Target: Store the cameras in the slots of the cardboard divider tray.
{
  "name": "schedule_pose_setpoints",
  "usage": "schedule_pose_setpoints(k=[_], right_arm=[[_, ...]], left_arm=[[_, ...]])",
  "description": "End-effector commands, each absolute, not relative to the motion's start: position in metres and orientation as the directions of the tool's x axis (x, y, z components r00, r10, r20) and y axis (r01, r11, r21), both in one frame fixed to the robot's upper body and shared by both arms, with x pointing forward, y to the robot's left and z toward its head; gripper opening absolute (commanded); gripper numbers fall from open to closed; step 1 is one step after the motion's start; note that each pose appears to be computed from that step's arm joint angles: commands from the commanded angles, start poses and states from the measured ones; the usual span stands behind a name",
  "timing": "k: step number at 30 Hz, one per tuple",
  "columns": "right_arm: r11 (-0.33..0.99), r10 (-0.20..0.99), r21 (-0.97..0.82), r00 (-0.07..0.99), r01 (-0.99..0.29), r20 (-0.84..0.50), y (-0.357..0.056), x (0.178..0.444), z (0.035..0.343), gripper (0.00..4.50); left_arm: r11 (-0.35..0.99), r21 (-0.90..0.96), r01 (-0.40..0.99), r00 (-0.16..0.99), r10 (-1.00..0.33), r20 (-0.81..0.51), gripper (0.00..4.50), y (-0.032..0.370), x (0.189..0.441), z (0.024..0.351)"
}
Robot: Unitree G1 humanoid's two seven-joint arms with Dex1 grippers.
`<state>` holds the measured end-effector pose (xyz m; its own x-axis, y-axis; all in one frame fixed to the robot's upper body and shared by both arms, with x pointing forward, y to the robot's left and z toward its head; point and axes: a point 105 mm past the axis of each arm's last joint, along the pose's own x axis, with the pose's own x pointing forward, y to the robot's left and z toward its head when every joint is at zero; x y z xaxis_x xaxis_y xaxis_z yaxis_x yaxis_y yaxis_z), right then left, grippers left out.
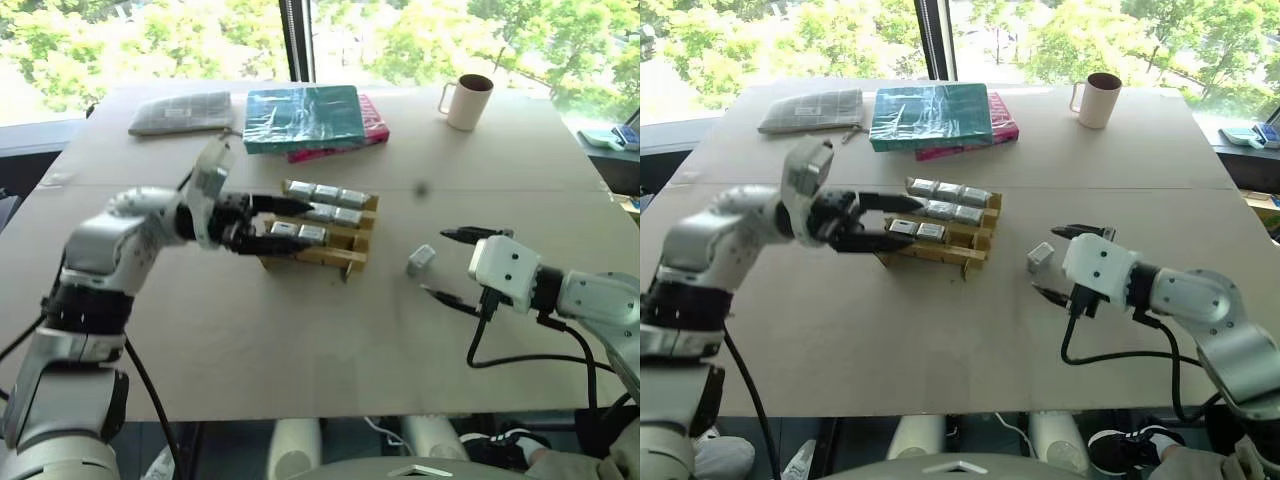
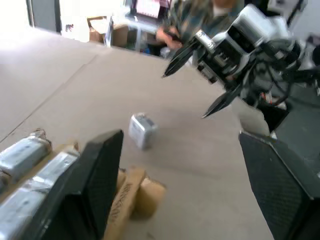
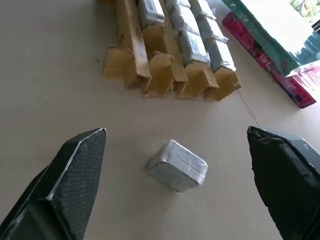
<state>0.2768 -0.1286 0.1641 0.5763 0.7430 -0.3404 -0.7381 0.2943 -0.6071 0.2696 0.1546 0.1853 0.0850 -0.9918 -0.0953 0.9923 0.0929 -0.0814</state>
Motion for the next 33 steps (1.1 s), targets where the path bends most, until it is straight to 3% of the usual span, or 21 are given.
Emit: schedule_pose_setpoints(k=[1, 7, 19, 23, 27, 29, 33], right_arm=[[0.18, 0.756, -0.647, 0.525, -0.741, -0.392, -0.13, 0.284, 0.161, 4.5], [-0.025, 0.762, -0.652, 0.408, -0.757, -0.503, -0.13, 0.3, 0.15, 4.5], [-0.135, 0.766, -0.592, 0.295, -0.795, -0.571, -0.132, 0.332, 0.127, 4.5], [-0.145, 0.78, -0.593, 0.277, -0.792, -0.561, -0.13, 0.339, 0.124, 3.17], [-0.147, 0.8, -0.594, 0.258, -0.791, -0.542, -0.126, 0.339, 0.127, 1.04], [-0.125, 0.824, -0.59, 0.249, -0.797, -0.51, -0.122, 0.334, 0.136, 0.73], [-0.03, 0.868, -0.558, 0.255, -0.829, -0.425, -0.11, 0.326, 0.158, 0.73]], left_arm=[[0.125, -0.021, 0.992, 0.125, -0.992, -0.035, 3.8, 0.154, 0.249, 0.193], [0.254, -0.073, 0.964, 0.254, -0.967, -0.018, 3.8, 0.157, 0.218, 0.169], [0.35, -0.078, 0.933, 0.349, -0.937, -0.022, 3.8, 0.143, 0.198, 0.179], [0.39, -0.081, 0.917, 0.388, -0.921, -0.038, 3.83, 0.142, 0.198, 0.179], [0.433, -0.068, 0.899, 0.43, -0.901, -0.055, 3.83, 0.144, 0.2, 0.175], [0.457, -0.066, 0.887, 0.455, -0.889, -0.055, 3.83, 0.147, 0.202, 0.172], [0.496, -0.068, 0.865, 0.494, -0.868, -0.049, 3.83, 0.153, 0.204, 0.166]])
